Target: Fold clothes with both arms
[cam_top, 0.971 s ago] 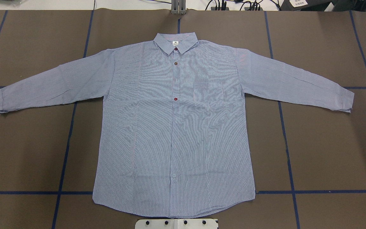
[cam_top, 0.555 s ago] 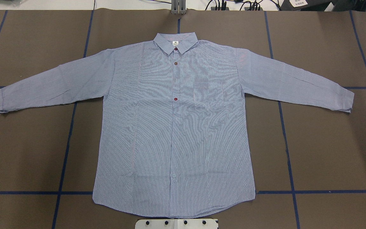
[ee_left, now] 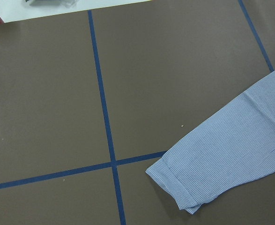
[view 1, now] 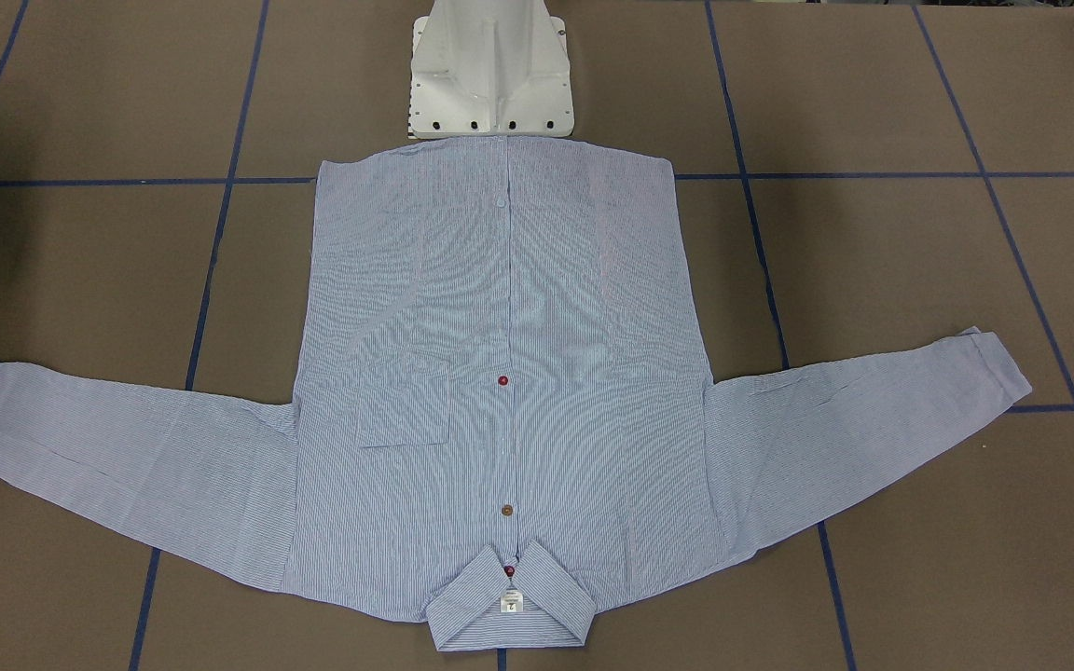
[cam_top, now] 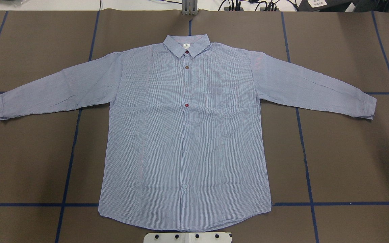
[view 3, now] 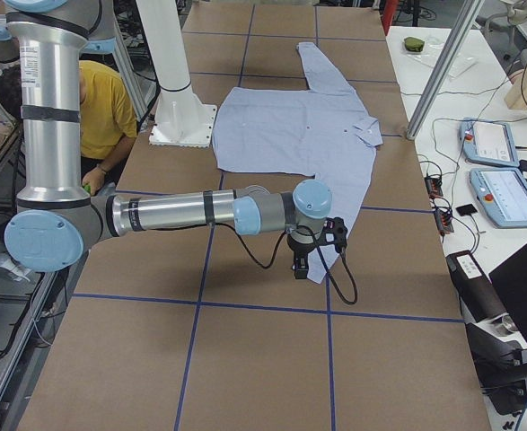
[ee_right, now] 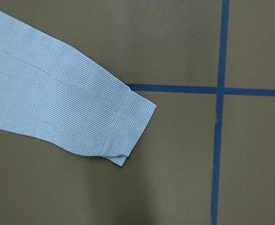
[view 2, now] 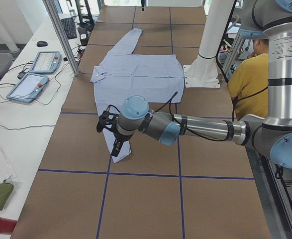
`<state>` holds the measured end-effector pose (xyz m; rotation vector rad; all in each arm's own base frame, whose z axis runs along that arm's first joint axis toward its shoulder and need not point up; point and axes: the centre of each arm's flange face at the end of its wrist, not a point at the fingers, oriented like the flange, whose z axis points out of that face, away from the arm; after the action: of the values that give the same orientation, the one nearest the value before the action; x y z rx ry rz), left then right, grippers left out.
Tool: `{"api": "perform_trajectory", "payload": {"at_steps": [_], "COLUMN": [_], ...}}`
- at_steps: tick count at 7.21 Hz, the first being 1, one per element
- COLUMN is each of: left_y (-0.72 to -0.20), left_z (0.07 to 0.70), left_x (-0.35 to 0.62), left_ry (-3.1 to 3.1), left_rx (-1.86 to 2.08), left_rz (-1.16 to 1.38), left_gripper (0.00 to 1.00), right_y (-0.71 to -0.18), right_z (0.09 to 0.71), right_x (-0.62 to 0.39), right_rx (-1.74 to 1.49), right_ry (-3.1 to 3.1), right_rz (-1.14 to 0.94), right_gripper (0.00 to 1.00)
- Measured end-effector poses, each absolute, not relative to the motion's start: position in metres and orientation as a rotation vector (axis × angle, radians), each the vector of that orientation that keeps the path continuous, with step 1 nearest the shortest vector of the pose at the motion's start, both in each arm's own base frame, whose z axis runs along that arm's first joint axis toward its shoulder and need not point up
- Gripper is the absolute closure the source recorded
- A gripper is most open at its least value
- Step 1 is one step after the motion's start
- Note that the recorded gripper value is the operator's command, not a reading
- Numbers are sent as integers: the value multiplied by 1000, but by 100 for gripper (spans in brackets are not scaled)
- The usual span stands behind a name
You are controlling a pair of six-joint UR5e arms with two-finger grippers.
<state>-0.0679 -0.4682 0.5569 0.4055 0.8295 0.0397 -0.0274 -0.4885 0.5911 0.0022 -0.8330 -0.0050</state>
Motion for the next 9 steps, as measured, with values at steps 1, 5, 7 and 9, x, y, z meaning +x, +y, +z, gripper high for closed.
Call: {"api": "perform_trajectory", "payload": {"at_steps": [1,5,7,9], "left_y": [-470,-478,-480,-481], "left_z": [560,574,582,586], "left_x": [-67,-61,-60,-60], "left_ry": [831,836,836,837], "left_rx": [399,413,421,416], "left_rz": [37,58,62,60], "left_gripper": [0,0,1,2], "right_y": [-490,-490,-494,-503], "right_z": [588,589,613,622], "right_x": [-51,-111,-136,-148], "right_rx": [-23,-64,-41,-38], "right_ry": [-833,-798,-828,-845], "right_rz": [71,271,357,409], "right_gripper": [1,4,4,3]}}
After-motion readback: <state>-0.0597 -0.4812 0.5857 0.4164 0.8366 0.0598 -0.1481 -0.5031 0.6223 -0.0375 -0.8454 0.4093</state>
